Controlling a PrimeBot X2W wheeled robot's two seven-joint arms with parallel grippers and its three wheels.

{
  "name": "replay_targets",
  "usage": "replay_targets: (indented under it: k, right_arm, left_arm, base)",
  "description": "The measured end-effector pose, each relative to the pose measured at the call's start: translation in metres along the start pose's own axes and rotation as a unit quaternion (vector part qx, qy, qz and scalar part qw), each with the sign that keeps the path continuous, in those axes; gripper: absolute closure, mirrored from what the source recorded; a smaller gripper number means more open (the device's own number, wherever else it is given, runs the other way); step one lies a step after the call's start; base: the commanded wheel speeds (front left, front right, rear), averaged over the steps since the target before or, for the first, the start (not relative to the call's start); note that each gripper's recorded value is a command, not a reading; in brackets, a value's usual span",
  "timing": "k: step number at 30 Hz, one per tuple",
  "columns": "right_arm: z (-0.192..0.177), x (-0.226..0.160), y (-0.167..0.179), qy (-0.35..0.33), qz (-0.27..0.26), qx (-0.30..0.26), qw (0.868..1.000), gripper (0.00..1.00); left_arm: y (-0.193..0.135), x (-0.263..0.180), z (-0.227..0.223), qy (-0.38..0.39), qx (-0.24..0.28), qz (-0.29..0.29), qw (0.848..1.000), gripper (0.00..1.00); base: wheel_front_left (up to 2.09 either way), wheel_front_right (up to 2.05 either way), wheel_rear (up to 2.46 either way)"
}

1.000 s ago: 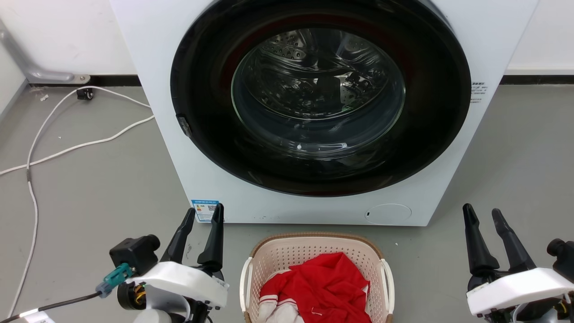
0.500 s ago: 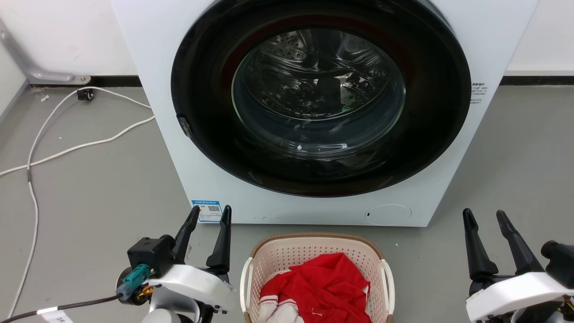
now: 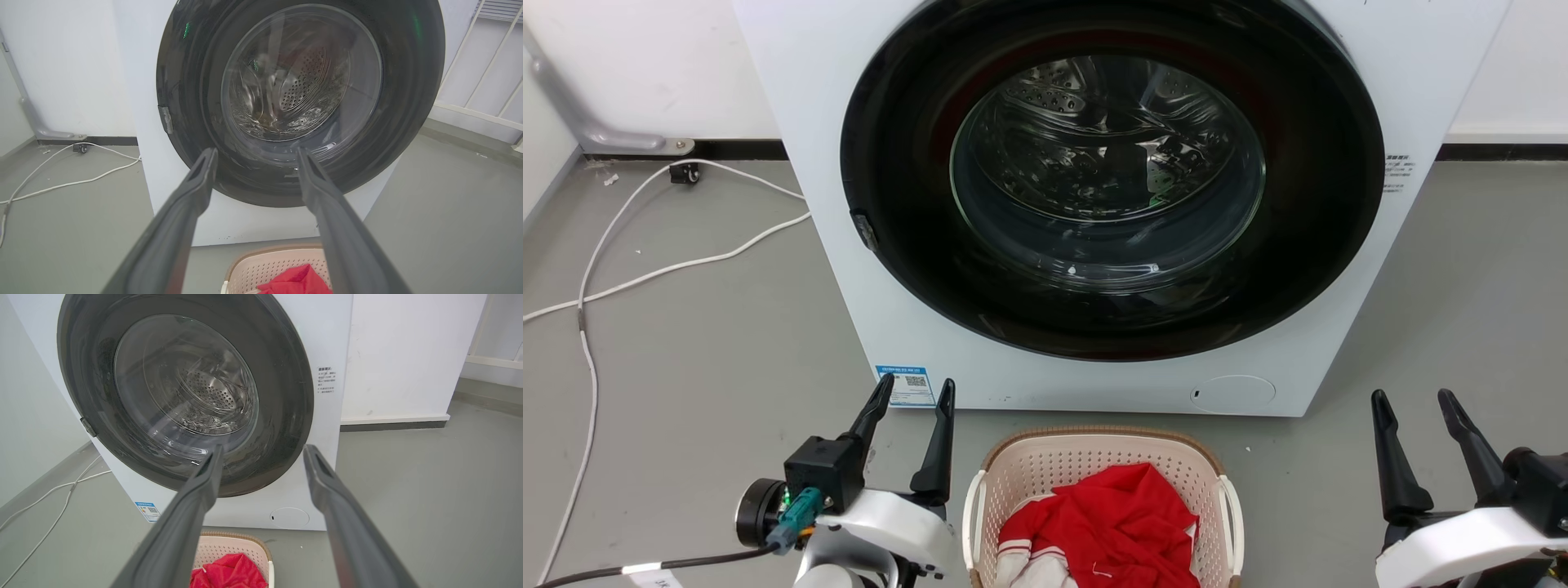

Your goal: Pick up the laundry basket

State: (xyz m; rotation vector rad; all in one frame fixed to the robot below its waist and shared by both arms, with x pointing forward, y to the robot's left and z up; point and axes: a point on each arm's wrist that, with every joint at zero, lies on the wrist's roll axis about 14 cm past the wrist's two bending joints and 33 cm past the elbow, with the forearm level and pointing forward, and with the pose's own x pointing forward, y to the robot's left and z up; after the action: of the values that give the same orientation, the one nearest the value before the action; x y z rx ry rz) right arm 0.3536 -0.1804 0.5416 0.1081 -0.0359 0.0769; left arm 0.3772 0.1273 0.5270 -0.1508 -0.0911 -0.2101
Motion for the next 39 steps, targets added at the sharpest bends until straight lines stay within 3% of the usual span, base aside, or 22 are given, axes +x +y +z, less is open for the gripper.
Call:
replay_targets:
  k: [27, 39]
  right_arm:
    - [0.002, -0.008, -0.004, -0.005, -0.007, -0.054, 0.999, 0.0]
    - [-0.004, -0.008, -0.002, -0.002, -0.004, -0.037, 0.999, 0.0]
  left_arm:
    - [-0.004, -0.004, -0.005, -0.003, 0.076, -0.01, 0.997, 0.0]
    - [0.0, -0.006, -0.01, 0.004, 0.068, -0.001, 0.998, 0.0]
  base:
    - [0.0, 0.0, 0.0]
    - [0.0, 0.0, 0.0]
